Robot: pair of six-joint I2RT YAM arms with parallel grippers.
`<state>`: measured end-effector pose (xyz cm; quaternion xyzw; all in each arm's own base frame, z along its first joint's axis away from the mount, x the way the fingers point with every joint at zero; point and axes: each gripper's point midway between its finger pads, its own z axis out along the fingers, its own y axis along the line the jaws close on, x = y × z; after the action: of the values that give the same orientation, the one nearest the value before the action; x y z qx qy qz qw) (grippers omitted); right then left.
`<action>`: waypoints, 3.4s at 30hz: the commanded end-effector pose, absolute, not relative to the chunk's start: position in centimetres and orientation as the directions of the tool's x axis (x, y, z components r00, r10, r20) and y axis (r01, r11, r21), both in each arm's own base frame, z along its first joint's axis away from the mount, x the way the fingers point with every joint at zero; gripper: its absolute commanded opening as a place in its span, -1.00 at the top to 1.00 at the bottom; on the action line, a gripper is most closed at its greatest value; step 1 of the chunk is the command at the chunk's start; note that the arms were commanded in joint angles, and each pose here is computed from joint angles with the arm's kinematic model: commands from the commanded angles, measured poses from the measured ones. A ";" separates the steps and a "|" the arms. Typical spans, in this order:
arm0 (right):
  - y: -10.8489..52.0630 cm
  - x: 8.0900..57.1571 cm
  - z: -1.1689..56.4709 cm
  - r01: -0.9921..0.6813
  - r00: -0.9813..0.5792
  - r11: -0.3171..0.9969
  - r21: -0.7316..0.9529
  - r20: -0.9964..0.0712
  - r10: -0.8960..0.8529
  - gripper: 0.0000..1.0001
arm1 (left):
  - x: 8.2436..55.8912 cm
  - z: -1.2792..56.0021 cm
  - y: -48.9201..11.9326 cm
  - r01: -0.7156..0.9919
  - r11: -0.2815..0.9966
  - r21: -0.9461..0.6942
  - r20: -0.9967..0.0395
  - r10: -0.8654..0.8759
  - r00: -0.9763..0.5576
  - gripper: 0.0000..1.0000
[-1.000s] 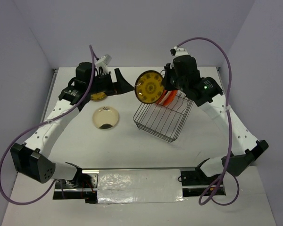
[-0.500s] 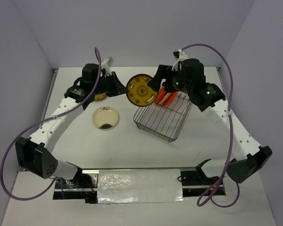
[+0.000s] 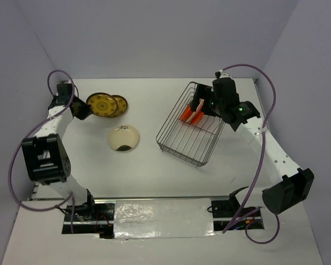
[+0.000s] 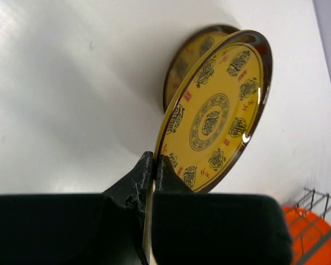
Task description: Unload the plates from the dish rack
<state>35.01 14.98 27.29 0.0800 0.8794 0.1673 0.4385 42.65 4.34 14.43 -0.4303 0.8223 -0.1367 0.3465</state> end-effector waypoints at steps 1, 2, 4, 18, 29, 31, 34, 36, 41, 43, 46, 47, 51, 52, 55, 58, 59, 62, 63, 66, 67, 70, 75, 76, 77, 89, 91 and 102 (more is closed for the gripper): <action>14.1 33.9 28.7 -0.038 -0.555 0.937 0.347 -0.787 0.269 -1.00 | 47.4 13.9 4.7 -0.582 0.550 -0.599 -0.412 -0.835 -0.365 1.00; 14.2 33.9 28.8 -0.049 -0.551 0.938 0.343 -0.793 0.261 -1.00 | 48.2 13.4 4.7 -0.578 0.558 -0.596 -0.408 -0.830 -0.380 0.97; 14.2 33.5 28.4 -0.063 -0.560 0.941 0.334 -0.792 0.243 -1.00 | 49.4 11.7 4.5 -0.592 0.558 -0.582 -0.377 -0.830 -0.412 0.70; 9.7 37.4 22.1 0.245 -0.619 0.967 0.074 -0.756 0.215 -0.84 | 48.5 13.7 1.4 -0.558 0.672 -0.487 -0.409 -0.740 -0.533 -0.99; 8.8 41.2 20.4 0.315 -0.619 0.947 0.065 -0.743 0.257 -0.15 | 34.5 26.4 -3.1 -0.191 0.877 -0.440 -0.724 -0.473 -0.502 -0.99; 9.0 41.7 20.5 0.309 -0.609 0.948 0.078 -0.749 0.260 -0.13 | 31.7 26.2 -4.4 -0.115 0.901 -0.419 -0.747 -0.414 -0.521 -0.99; 9.6 42.6 21.2 0.305 -0.593 0.945 0.120 -0.752 0.287 -0.08 | 29.1 23.8 -4.3 -0.059 0.934 -0.353 -0.779 -0.328 -0.535 -0.99; 9.9 43.0 21.0 0.304 -0.596 0.944 0.126 -0.748 0.292 -0.08 | 28.5 23.6 -3.8 -0.061 0.942 -0.331 -0.803 -0.315 -0.506 -0.99; 10.8 44.6 21.3 0.298 -0.604 0.944 0.138 -0.739 0.299 -0.07 | 28.0 21.7 -4.6 -0.043 0.942 -0.334 -0.770 -0.299 -0.563 -0.99; 11.0 45.4 20.7 0.301 -0.620 0.945 0.125 -0.728 0.293 -0.06 | 28.0 21.5 -4.4 -0.053 0.944 -0.325 -0.766 -0.296 -0.570 -0.99; 11.0 46.1 19.7 0.314 -0.636 0.945 0.097 -0.717 0.285 0.02 | 27.9 21.4 -4.5 -0.048 0.945 -0.323 -0.768 -0.291 -0.570 -0.99; 10.8 45.9 19.1 0.329 -0.650 0.941 0.078 -0.704 0.286 0.02 | 27.9 21.4 -4.5 -0.049 0.946 -0.321 -0.770 -0.291 -0.568 -0.99; 10.7 45.9 18.0 0.343 -0.658 0.937 0.063 -0.696 0.287 0.12 | 27.9 21.3 -4.4 -0.052 0.947 -0.318 -0.768 -0.289 -0.571 -0.99; 10.8 45.8 17.6 0.341 -0.663 0.938 0.062 -0.691 0.287 0.16 | 27.9 21.1 -4.6 -0.046 0.946 -0.320 -0.764 -0.286 -0.578 -0.99; 11.1 46.2 17.4 0.337 -0.661 0.938 0.076 -0.691 0.294 0.24 | 28.0 20.9 -4.9 -0.030 0.946 -0.324 -0.755 -0.277 -0.594 -0.99; 11.4 46.8 17.0 0.347 -0.672 0.936 0.061 -0.679 0.294 0.26 | 28.0 20.5 -4.7 -0.042 0.948 -0.316 -0.747 -0.276 -0.605 -0.99; 11.2 46.7 16.4 0.357 -0.684 0.933 0.040 -0.669 0.291 0.32 | 28.0 20.5 -4.7 -0.045 0.948 -0.314 -0.747 -0.276 -0.605 -0.99; 11.0 47.1 16.7 0.377 -0.677 0.926 0.028 -0.674 0.296 0.36 | 28.0 20.5 -4.6 -0.048 0.949 -0.313 -0.750 -0.278 -0.600 -0.99; 11.1 47.2 16.6 0.375 -0.678 0.927 0.029 -0.674 0.295 0.36 | 28.0 20.4 -4.6 -0.047 0.949 -0.313 -0.748 -0.276 -0.603 -0.99; 11.2 47.3 16.4 0.378 -0.683 0.926 0.028 -0.666 0.299 0.47 | 28.0 20.5 -4.7 -0.044 0.949 -0.312 -0.749 -0.275 -0.602 -0.99; 11.1 47.2 16.3 0.381 -0.687 0.924 0.024 -0.661 0.301 0.53 | 28.0 20.5 -4.7 -0.044 0.949 -0.312 -0.749 -0.275 -0.603 -0.99; 11.0 47.0 16.6 0.390 -0.687 0.921 0.015 -0.661 0.302 0.62 | 28.0 20.5 -4.6 -0.048 0.949 -0.312 -0.749 -0.276 -0.603 -0.99; 10.1 47.0 19.4 0.393 -0.665 0.920 -0.010 -0.694 0.277 0.75 | 27.9 20.5 -4.7 -0.045 0.949 -0.313 -0.748 -0.276 -0.603 -0.99; 10.0 47.0 19.9 0.393 -0.662 0.919 -0.014 -0.698 0.272 0.75 | 27.9 20.5 -4.6 -0.047 0.948 -0.314 -0.749 -0.278 -0.602 -0.99; 9.8 47.4 20.8 0.397 -0.650 0.918 -0.008 -0.709 0.274 0.77 | 27.9 20.6 -4.6 -0.047 0.948 -0.314 -0.750 -0.278 -0.601 -0.99; 8.5 46.1 28.0 0.363 -0.613 0.931 -0.028 -0.760 0.216 0.79 | 28.8 21.1 -6.1 0.005 0.929 -0.370 -0.729 -0.287 -0.622 -0.99; 7.9 45.2 29.5 0.358 -0.608 0.933 -0.046 -0.769 0.195 0.79 | 29.5 22.6 -7.1 0.040 0.909 -0.414 -0.730 -0.305 -0.612 -0.99; 12.3 39.2 36.8 0.043 -0.521 0.994 0.097 -0.847 0.105 0.84 | 32.1 37.0 -19.3 0.482 0.637 -0.601 -0.772 -0.305 -0.558 -0.99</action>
<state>41.35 9.07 32.03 0.1024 0.8963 -0.0584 0.4276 31.71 -15.19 32.10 0.0076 0.8194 -0.3490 0.4546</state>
